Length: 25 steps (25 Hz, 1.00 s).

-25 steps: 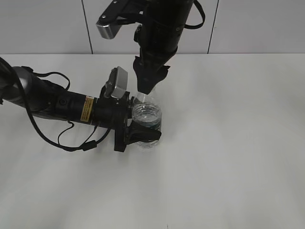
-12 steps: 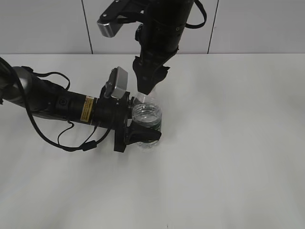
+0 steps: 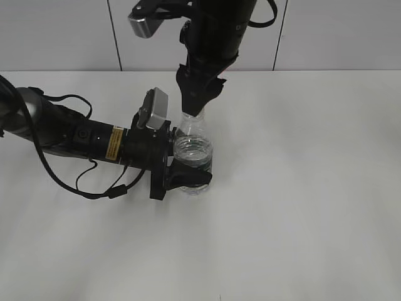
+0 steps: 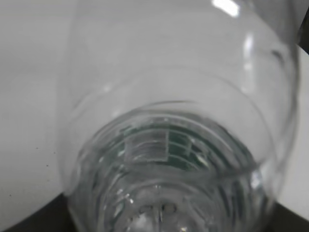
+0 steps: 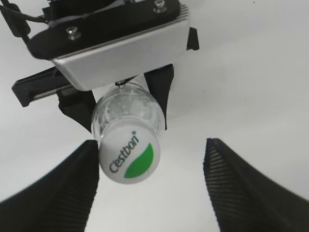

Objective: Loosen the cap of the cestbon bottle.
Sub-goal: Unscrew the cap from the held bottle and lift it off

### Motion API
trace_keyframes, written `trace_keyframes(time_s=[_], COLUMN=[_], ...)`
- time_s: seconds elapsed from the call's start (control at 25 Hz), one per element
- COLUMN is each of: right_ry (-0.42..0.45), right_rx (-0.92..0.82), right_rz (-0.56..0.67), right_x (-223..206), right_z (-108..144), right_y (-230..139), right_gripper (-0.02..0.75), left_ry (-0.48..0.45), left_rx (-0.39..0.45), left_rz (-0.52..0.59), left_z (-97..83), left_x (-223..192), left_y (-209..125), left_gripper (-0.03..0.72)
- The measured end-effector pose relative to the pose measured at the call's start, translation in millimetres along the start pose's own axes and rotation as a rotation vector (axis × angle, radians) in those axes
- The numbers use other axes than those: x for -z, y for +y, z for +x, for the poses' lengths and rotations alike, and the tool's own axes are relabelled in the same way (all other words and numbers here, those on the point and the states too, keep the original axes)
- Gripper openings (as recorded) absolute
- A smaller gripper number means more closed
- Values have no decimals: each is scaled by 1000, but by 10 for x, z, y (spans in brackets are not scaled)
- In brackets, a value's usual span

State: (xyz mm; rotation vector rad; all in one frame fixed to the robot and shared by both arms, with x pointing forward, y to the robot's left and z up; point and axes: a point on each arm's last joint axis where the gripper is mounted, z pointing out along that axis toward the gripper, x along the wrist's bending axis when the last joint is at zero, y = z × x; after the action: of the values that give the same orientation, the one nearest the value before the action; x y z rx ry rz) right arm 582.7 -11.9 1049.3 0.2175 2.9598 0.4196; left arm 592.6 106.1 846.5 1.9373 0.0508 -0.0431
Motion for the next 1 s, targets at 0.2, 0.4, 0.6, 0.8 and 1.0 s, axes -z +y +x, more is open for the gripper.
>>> trace_keyframes(time_s=[0.2,0.4,0.6,0.8,1.0], right_ry=[-27,-31,-30,-26,-21], right_rx=[6,-11,-111,-414,-757], right_rz=[-20,-23,-24,-28,-33], right_x=[158,175,175,175,175], right_z=[12,12,12,12,12], right_y=[3,4,4,3,4], right_gripper=[512,512,512,512,512], left_ry=[-2,-7,-15,-13,-13], left_rx=[-1,-4,-7,-6,-6], left_rz=[1,3,4,3,2], left_z=[-1,-7,-14,-12,-12], left_x=[0,0,0,0,0], left_y=[-1,-3,-3,-2,-2], left_gripper=[412,412,412,412,412])
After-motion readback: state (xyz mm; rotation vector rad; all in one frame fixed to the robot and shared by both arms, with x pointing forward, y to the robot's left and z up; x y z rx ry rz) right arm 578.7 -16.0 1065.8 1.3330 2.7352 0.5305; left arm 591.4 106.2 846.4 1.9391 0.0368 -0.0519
